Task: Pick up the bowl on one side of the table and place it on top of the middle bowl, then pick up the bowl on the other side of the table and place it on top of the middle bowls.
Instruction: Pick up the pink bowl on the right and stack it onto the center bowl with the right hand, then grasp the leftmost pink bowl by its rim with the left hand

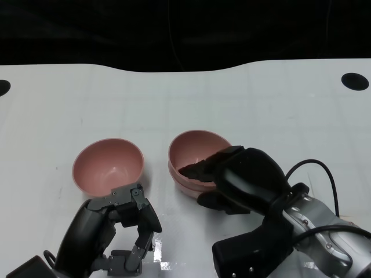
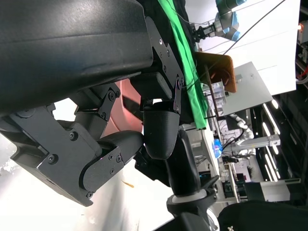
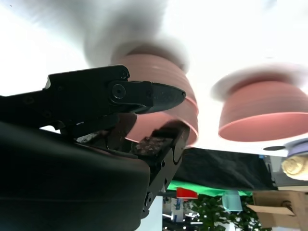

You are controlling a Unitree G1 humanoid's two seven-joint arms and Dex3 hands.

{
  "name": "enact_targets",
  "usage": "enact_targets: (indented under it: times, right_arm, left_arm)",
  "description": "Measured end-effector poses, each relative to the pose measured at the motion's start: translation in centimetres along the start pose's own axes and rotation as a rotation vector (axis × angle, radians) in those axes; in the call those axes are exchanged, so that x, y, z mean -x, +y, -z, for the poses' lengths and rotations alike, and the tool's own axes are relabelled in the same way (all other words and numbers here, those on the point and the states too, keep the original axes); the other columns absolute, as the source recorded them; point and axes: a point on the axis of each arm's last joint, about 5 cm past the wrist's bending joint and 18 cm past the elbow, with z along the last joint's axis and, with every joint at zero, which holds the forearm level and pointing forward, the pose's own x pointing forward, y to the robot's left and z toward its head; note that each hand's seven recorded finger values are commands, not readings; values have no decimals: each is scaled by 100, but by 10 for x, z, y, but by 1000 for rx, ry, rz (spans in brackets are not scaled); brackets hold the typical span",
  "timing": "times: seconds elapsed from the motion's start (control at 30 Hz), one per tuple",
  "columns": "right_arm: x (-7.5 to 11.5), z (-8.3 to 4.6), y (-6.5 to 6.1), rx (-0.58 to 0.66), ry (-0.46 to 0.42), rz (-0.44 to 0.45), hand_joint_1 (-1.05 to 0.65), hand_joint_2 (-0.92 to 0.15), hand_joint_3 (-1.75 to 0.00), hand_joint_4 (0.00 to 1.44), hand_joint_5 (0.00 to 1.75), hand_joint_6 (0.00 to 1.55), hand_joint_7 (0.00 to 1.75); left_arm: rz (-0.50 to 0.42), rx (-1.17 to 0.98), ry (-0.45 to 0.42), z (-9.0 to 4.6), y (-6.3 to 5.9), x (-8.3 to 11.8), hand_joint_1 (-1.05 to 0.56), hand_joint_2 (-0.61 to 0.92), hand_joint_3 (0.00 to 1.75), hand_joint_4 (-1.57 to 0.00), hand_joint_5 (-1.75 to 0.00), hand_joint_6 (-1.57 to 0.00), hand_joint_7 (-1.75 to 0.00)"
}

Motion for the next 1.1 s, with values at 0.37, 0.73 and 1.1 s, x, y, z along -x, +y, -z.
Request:
enact_targets:
  times: [0.37,0.73,1.1]
  right_arm:
    - [30,0,-18,-181,2,239,-61,-92,-34,38,79,60,12]
    - [79,1,-15,-489,17,380,-32,-92,-24,51,118,74,31]
    - [115,5,-8,-650,28,432,-16,-75,-59,64,131,77,68]
  left_arm:
    - [4,-6,-6,0,-1,-1,-20,41,131,-85,-170,-79,-146]
    - [-13,25,-2,1,-2,-2,-20,41,127,-79,-170,-76,-143]
    - [-79,36,-27,-9,1,-6,-16,54,98,-62,-132,-64,-93]
